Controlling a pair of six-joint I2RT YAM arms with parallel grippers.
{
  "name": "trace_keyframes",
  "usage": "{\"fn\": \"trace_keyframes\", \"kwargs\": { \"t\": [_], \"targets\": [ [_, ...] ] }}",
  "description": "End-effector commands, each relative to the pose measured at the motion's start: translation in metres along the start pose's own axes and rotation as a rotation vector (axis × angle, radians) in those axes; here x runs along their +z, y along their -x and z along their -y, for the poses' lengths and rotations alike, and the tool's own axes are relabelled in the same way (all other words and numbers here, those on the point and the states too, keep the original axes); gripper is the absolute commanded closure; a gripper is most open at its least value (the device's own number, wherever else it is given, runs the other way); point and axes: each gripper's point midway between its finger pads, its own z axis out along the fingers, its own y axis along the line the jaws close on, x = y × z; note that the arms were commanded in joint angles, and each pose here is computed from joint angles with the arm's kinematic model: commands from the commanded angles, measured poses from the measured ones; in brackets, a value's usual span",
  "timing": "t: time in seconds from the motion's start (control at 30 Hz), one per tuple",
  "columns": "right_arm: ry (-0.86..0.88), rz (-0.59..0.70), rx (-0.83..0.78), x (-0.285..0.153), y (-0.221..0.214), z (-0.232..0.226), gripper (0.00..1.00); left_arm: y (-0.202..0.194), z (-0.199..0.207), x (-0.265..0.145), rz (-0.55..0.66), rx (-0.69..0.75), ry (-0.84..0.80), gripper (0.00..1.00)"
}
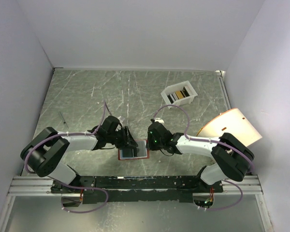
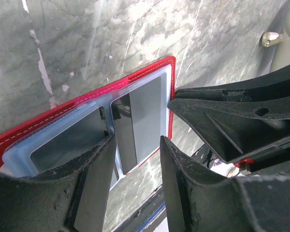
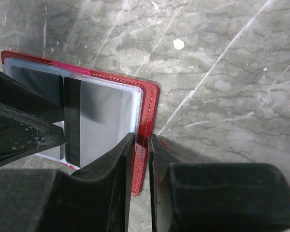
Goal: Put the credit cards into the card holder
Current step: Insert the credit card into the card holder, then turn over the card slot in the card holder.
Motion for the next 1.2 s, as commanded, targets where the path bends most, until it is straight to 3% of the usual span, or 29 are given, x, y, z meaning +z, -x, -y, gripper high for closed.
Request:
{"fn": "trace_keyframes", "kwargs": {
  "t": [0.0, 0.6, 1.17],
  "targets": [
    [0.002, -0.019, 0.007, 0.002, -0.009, 0.002, 0.83, -0.011, -0.003, 0.006, -0.037, 0.0, -0.016, 0.47],
    [0.003, -0.005, 0.019, 0.001, -0.007, 0.002, 0.82, -0.01, 0.017, 0.009, -0.036, 0.002, -0.098, 0.48],
    [-0.008, -0.002, 0.016, -0.001, -0.009, 0.006, 0.82, 0.007, -0.009, -0.03, 0.066, 0.049, 0.157, 0.33]
  ]
}}
